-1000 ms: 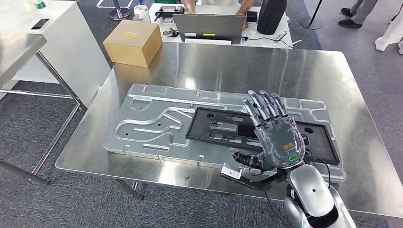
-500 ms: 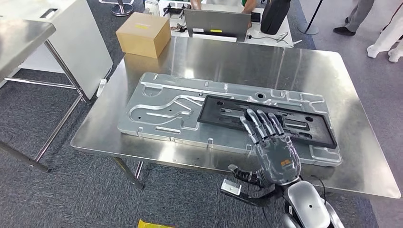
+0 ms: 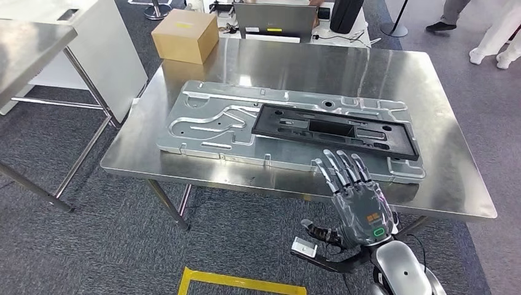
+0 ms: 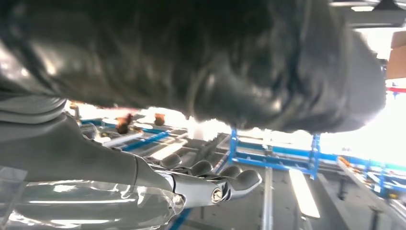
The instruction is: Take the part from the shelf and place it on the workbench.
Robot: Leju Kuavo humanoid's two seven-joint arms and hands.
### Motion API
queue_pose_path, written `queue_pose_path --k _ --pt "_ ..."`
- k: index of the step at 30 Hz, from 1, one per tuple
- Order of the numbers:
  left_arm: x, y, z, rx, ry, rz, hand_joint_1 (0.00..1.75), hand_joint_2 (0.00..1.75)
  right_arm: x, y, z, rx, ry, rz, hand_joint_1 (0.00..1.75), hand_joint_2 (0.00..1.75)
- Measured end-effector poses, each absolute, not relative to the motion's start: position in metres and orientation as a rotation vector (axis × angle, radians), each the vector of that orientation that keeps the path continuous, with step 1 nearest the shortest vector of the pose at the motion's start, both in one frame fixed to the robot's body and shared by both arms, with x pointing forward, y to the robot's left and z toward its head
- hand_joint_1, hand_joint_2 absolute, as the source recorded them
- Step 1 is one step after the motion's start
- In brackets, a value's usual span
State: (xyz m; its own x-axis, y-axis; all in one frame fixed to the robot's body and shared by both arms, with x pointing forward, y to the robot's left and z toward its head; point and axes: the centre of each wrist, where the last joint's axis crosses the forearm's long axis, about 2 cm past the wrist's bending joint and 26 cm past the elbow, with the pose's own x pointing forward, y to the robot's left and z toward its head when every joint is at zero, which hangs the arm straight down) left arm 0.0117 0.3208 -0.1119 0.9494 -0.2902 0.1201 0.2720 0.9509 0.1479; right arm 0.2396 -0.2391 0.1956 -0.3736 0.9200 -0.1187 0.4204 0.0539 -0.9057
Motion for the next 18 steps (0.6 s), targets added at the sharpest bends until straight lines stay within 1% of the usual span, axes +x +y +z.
queue_pose_path --k 6,13,18 --pt "0.012 0.320 -0.112 0.136 -0.145 -0.280 0.00 0.00 0.226 -0.245 0.181 -1.304 -1.770 1.307 0.00 0.00" --pt "0.014 0.320 -0.112 0.141 -0.151 -0.278 0.00 0.00 0.215 -0.249 0.175 -1.282 -1.735 1.304 0.00 0.00" --pt "0.013 0.320 -0.112 0.171 -0.147 -0.271 0.00 0.00 0.196 -0.253 0.158 -1.130 -1.657 1.272 0.00 0.00"
